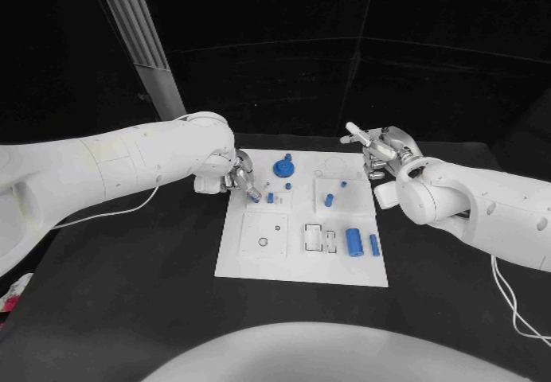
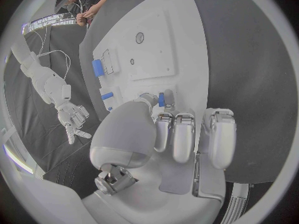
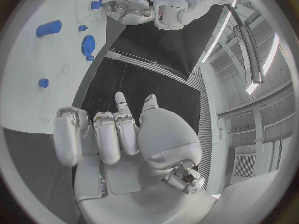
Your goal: Assemble the parts on the task board
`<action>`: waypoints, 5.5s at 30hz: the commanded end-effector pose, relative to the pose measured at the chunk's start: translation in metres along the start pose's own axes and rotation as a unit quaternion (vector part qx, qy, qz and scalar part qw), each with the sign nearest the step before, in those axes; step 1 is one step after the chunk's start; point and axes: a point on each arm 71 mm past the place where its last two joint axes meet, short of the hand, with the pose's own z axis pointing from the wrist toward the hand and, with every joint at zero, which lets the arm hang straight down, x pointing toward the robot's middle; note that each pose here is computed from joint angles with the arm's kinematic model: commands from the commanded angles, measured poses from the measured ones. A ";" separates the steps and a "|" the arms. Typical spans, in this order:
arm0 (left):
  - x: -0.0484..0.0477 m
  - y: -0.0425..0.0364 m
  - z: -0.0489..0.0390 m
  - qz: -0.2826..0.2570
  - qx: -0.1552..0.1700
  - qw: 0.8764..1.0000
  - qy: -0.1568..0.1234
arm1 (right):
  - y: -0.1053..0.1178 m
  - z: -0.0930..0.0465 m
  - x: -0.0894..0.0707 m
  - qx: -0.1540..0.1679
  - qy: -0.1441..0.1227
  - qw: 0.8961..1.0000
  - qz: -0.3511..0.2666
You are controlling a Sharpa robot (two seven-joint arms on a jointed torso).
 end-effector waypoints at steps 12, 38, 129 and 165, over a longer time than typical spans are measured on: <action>0.0021 0.0016 0.0017 0.005 -0.008 1.000 0.007 | 0.002 0.000 0.000 -0.005 0.000 1.000 0.000; -0.0030 0.0164 -0.0066 -0.032 0.043 0.998 -0.044 | 0.002 -0.001 -0.002 -0.005 -0.003 1.000 -0.002; 0.0095 -0.0464 -0.0035 0.298 0.329 0.827 -0.345 | 0.025 -0.001 0.008 -0.116 0.020 0.974 -0.195; 0.0114 -0.0530 0.0162 0.300 0.298 0.853 -0.307 | 0.025 0.000 0.011 -0.116 0.022 0.974 -0.193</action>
